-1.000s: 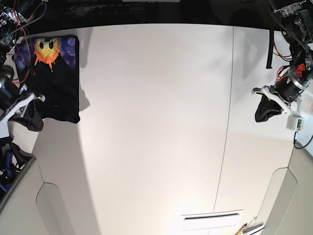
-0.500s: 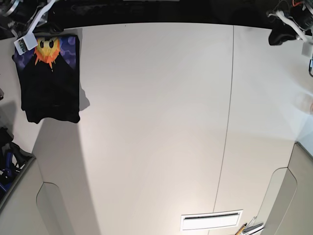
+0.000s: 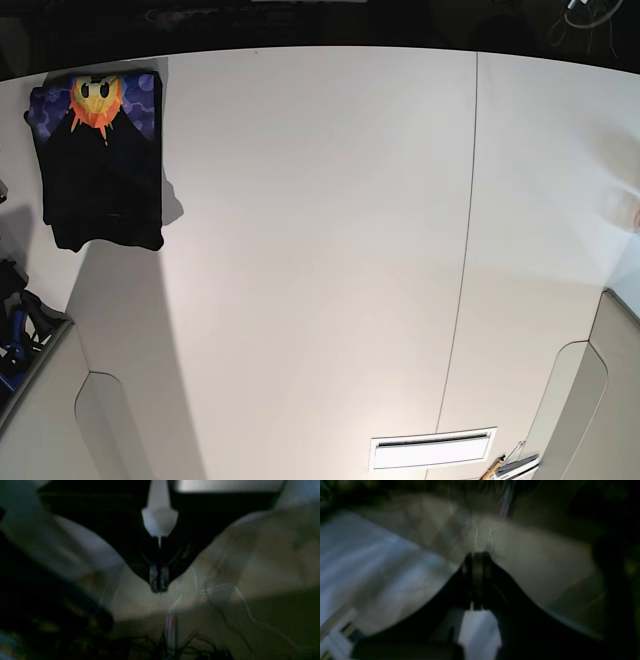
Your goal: Fold the T-shirt properly
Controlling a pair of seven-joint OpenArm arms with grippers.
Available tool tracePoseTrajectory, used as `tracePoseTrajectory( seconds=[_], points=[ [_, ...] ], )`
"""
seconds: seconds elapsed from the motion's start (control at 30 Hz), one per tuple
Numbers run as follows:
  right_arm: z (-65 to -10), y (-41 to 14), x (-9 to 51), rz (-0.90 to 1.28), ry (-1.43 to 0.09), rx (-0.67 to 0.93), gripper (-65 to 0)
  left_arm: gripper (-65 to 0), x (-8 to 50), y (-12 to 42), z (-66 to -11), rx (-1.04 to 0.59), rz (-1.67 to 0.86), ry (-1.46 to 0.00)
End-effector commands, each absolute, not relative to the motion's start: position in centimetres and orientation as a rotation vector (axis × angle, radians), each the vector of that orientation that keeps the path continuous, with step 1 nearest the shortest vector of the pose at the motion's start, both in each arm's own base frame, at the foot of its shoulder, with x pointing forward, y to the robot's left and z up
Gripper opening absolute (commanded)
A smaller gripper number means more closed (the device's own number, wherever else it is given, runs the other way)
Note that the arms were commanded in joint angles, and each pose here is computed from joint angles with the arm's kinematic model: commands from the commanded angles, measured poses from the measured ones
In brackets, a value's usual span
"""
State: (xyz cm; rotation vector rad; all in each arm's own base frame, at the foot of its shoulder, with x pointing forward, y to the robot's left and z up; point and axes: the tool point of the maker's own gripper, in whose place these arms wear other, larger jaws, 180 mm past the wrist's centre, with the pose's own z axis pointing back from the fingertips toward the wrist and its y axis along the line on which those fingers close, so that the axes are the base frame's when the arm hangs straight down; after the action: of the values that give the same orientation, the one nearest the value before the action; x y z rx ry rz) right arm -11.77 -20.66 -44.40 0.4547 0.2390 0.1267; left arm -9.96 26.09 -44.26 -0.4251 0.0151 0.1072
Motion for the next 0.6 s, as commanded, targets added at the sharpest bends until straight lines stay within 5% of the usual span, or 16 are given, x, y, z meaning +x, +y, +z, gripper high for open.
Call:
tracePoseTrajectory(
  seconds=[0.0, 0.27, 0.57],
  points=[
    [-45.2, -21.4, -12.8, 0.126, 0.265, 0.447, -65.0, -65.0, -11.1, 26.6, -44.9, -0.421, 0.111, 0.032],
    [-53.4, -24.3, -19.3, 0.055, 0.372, 0.353, -65.0, -65.0, -14.4, 25.7, -52.6, -0.385, 0.119, 0.019],
    [-61.5, -18.7, -6.6, 0.063, 0.081, 0.317, -65.0, -65.0, -1.6, 18.1, -60.2, -0.351, -0.059, -0.197]
  ],
)
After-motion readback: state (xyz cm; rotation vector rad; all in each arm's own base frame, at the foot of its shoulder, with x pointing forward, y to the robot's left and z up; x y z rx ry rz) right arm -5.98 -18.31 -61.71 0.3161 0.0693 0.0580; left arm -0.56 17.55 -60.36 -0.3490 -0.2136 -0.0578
